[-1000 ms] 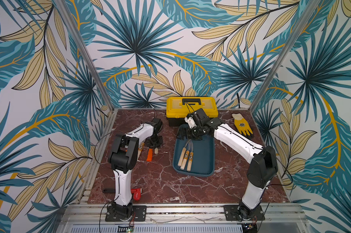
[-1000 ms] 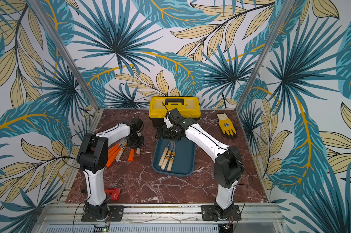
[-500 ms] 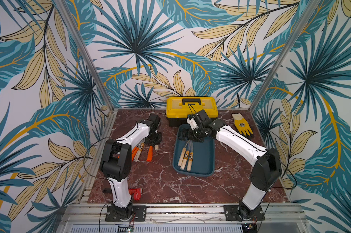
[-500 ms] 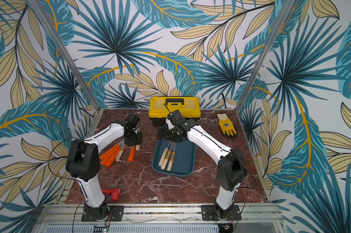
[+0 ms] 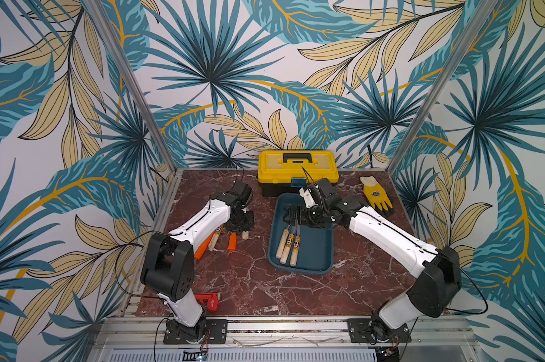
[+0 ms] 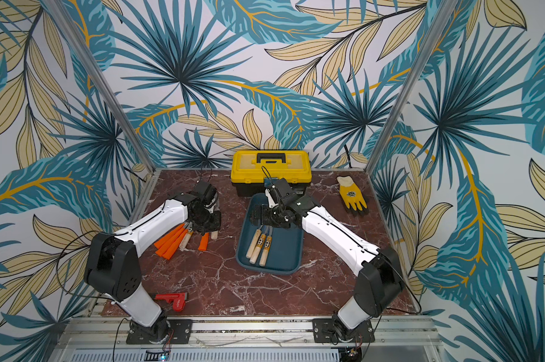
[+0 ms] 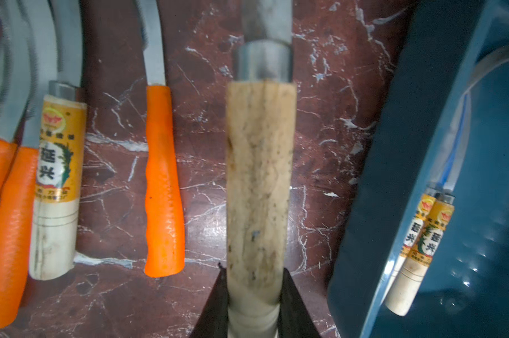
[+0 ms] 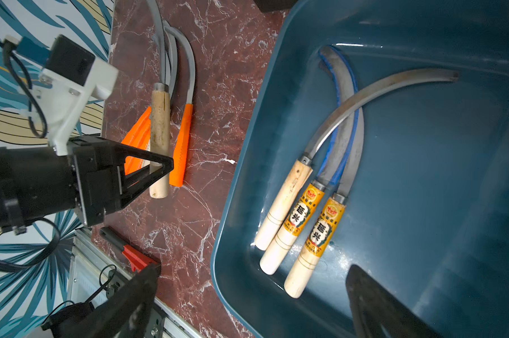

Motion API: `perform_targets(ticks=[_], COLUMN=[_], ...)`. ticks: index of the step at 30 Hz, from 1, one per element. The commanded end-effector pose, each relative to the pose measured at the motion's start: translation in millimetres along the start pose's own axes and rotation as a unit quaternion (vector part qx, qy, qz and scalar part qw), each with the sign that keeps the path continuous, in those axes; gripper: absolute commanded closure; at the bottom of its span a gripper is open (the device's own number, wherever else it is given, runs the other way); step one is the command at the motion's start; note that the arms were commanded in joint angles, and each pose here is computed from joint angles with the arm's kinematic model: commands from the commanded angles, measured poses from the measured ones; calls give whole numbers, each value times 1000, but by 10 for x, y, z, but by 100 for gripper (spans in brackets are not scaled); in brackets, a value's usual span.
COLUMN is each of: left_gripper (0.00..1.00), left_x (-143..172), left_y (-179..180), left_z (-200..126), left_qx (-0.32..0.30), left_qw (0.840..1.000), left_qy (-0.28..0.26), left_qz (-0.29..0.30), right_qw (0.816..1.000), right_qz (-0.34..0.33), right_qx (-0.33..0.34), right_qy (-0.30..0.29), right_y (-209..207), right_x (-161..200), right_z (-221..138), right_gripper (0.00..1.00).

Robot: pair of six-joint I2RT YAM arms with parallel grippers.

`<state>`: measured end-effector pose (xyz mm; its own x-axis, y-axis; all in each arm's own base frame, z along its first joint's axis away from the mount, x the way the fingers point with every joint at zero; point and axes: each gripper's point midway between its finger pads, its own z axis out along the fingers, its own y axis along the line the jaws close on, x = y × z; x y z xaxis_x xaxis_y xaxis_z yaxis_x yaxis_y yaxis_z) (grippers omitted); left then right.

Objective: Put small sickles into storage boxes
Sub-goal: Pick up the sickle at the center of the board.

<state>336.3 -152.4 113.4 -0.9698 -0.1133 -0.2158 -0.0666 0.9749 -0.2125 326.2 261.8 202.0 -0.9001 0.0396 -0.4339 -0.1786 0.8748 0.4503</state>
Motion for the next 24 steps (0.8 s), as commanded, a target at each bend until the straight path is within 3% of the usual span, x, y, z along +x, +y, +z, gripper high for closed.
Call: perform_targets(ticks=[1, 24], left_gripper=[100, 100], left_x=[108, 739], left_y=[-49, -671], left_z=[-75, -188], left_qx=[2, 23], left_qw=[1000, 998], left_qy=[-3, 1], left_qz=[2, 63], right_qw=[1000, 997], right_qz=[8, 28], right_qx=[11, 60], right_qy=[-15, -36], right_y=[-40, -394], right_x=[65, 484], right_z=[-74, -472], right_gripper=[1, 1])
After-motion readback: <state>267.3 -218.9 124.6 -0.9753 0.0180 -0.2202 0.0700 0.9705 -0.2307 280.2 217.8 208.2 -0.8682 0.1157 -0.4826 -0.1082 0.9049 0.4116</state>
